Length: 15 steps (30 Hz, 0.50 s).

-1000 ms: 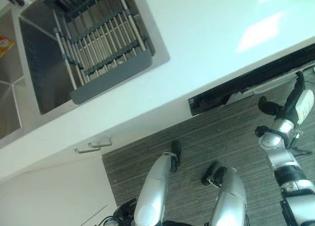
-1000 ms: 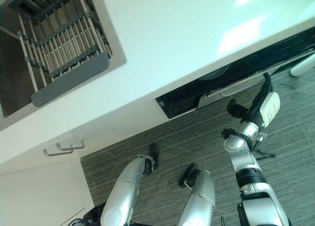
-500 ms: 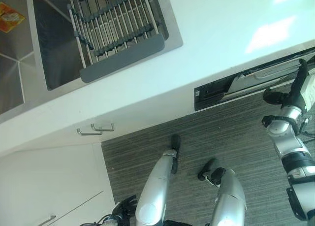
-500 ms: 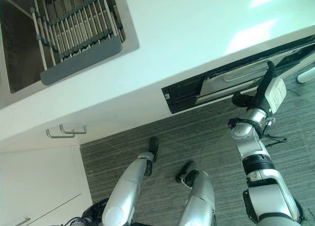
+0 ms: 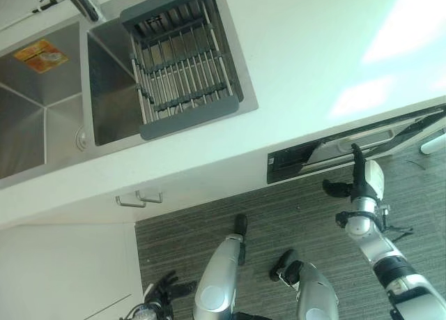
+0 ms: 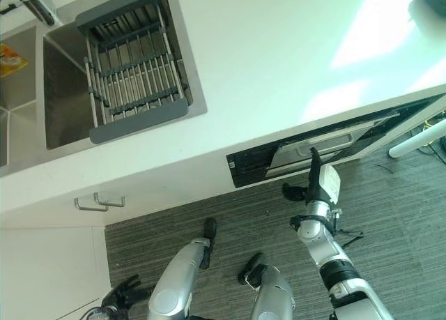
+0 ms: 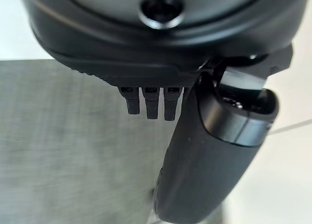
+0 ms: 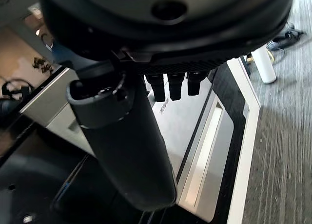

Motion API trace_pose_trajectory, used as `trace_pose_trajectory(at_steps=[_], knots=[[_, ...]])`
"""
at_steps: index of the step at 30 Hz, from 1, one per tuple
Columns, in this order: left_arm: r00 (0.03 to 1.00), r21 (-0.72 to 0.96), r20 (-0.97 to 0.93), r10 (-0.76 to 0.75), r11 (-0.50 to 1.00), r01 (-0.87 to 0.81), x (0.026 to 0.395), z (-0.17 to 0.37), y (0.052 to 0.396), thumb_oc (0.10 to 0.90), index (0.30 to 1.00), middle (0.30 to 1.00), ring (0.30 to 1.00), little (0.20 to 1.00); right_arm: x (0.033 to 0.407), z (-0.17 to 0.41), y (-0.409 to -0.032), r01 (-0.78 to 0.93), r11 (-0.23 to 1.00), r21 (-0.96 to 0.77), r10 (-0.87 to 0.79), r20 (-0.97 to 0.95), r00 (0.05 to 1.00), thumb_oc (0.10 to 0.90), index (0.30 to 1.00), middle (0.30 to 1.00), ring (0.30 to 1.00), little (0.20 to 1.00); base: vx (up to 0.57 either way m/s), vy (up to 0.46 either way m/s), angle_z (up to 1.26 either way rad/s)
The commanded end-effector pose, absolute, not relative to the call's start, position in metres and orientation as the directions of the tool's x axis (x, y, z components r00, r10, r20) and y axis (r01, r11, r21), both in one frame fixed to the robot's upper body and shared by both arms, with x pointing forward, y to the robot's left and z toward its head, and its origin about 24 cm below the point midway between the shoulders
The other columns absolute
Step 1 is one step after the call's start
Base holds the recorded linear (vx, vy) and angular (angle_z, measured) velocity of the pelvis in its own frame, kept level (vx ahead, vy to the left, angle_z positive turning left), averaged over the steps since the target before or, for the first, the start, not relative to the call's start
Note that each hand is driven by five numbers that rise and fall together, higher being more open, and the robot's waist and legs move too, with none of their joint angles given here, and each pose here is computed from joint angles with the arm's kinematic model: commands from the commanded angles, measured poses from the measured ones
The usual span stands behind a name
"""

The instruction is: Place the dishes in the dishwasher.

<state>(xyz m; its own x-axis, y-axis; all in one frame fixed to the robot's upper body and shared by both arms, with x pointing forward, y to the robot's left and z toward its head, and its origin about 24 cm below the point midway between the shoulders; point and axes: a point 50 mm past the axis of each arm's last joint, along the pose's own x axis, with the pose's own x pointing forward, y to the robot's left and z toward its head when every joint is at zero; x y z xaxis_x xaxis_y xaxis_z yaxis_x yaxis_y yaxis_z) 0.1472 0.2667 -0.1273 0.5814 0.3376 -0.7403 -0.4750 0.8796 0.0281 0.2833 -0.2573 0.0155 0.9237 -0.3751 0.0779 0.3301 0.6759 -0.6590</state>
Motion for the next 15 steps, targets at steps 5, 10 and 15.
trace_pose_trajectory(at_steps=[5, 10, 15], knots=[[0.609, 0.012, -0.701, 0.37, 0.861, -0.509, 0.115, -0.12, 0.295, 0.8, 0.9, 0.9, 0.9, 0.9, 0.251, -0.016, -0.276, 0.278, 0.686, -0.672, -0.397, -0.026, 0.917, 0.8, 0.9, 0.9, 0.9, 0.9, 0.08, -0.049, -0.16], [0.609, -0.038, -0.765, 0.212, 0.928, -0.371, 0.122, -0.129, 0.269, 0.8, 0.9, 0.9, 0.9, 0.9, 0.215, -0.057, -0.272, 0.152, 0.736, -0.66, -0.382, -0.219, 0.898, 0.8, 0.9, 0.9, 0.9, 0.9, 0.03, -0.054, -0.19], [0.508, -0.281, -0.861, -0.023, 0.854, -0.437, 0.111, -0.148, 0.229, 0.8, 0.9, 0.9, 0.9, 0.9, 0.188, -0.086, -0.264, 0.085, 0.807, -0.585, -0.371, -0.389, 0.843, 0.8, 0.9, 0.9, 0.9, 0.9, 0.0, -0.072, -0.17]])
